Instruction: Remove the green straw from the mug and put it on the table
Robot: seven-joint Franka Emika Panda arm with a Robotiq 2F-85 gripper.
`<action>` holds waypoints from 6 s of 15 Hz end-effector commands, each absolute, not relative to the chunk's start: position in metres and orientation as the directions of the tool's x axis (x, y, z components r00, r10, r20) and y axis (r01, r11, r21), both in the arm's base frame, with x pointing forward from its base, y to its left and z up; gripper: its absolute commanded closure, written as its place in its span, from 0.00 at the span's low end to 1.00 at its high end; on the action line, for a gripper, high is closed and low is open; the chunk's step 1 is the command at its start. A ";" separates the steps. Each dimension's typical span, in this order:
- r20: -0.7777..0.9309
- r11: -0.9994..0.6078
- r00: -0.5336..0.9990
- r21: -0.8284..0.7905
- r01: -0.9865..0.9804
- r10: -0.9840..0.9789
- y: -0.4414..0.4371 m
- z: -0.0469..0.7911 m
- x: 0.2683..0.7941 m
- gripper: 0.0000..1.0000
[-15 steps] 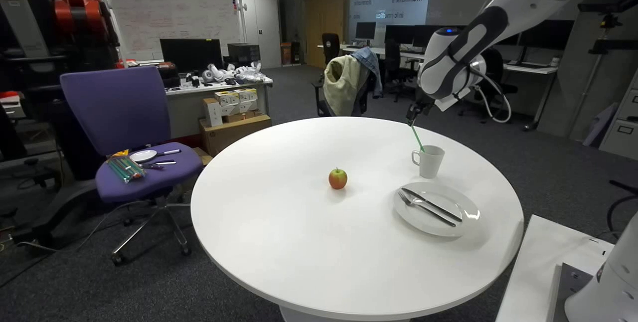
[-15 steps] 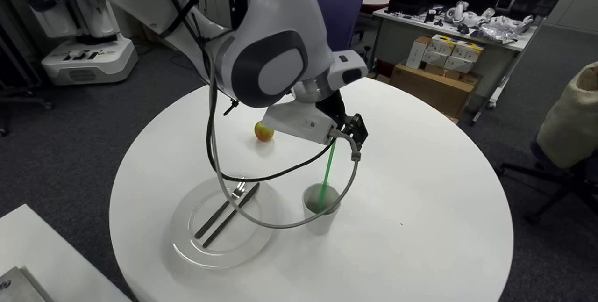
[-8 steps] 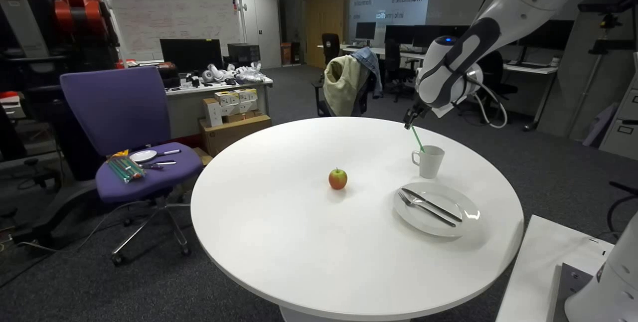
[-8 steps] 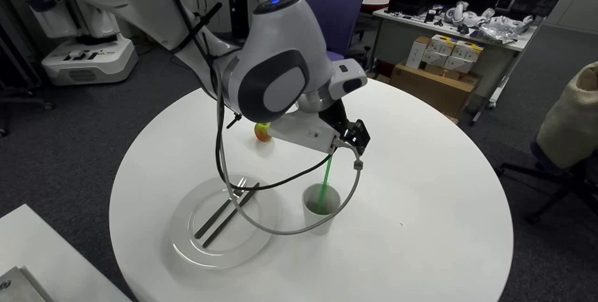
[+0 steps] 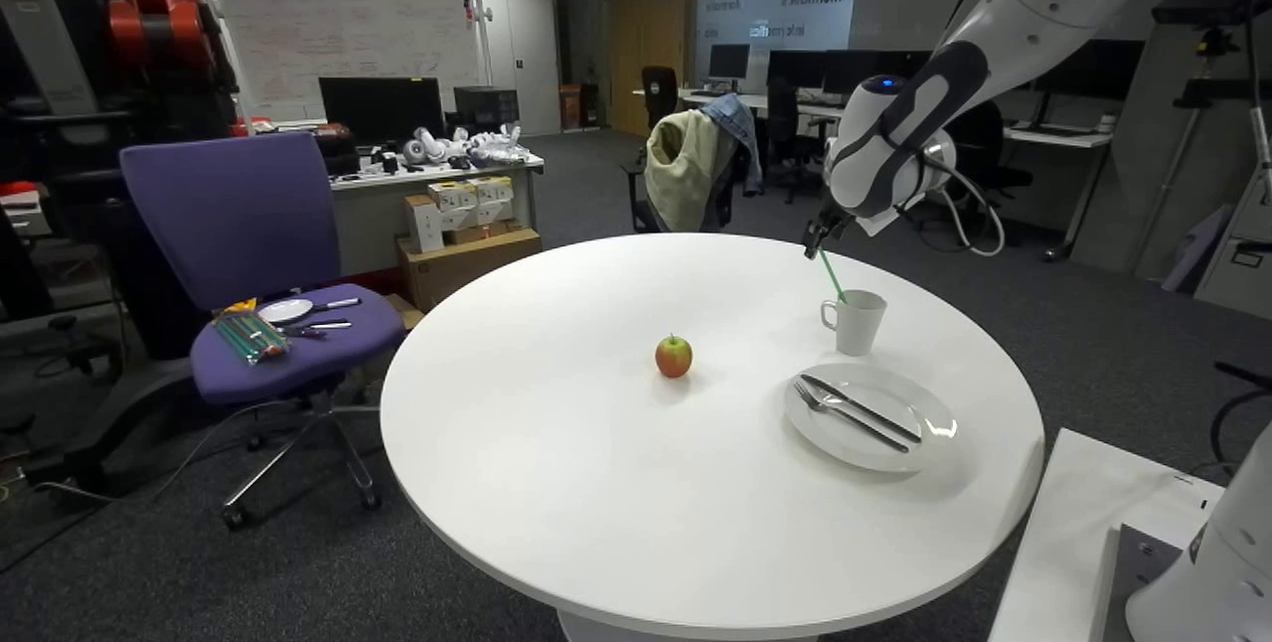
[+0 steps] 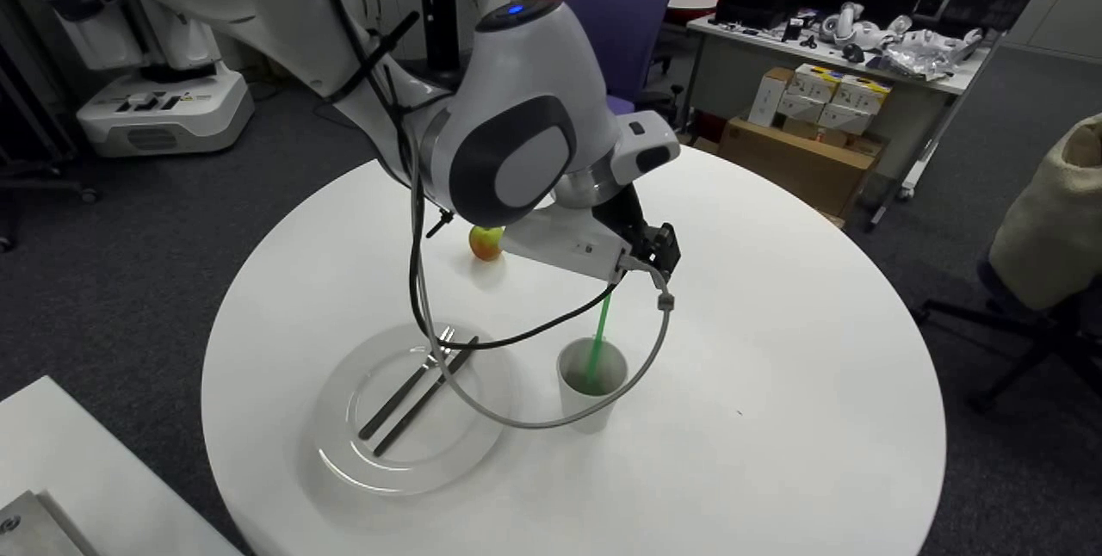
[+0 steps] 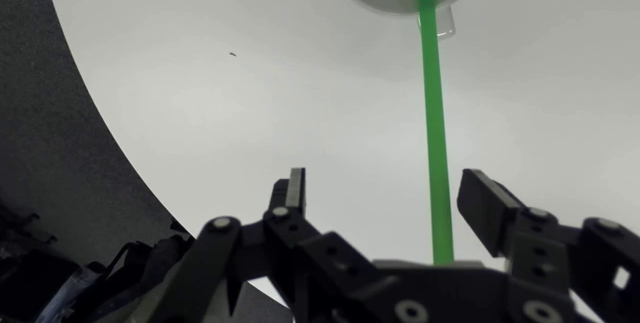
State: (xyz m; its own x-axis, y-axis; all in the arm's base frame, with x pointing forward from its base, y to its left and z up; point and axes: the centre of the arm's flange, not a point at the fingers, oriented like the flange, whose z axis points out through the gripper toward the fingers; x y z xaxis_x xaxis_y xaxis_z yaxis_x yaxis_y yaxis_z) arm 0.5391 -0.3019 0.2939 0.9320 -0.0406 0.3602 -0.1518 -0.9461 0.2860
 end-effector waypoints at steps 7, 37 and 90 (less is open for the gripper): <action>0.382 -0.943 0.923 0.293 -0.160 -0.037 -0.314 0.296 0.552 0.95; 0.442 -0.883 0.834 0.165 -0.439 -0.332 -0.344 0.387 0.594 1.00; -0.270 -0.123 0.084 0.129 -0.984 -0.959 -0.270 0.179 0.663 1.00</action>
State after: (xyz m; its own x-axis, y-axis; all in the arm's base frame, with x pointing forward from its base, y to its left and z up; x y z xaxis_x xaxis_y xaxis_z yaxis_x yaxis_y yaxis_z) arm 0.6551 -0.2704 0.1736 0.0817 -0.9563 -0.2807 -0.9880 -0.1147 0.1032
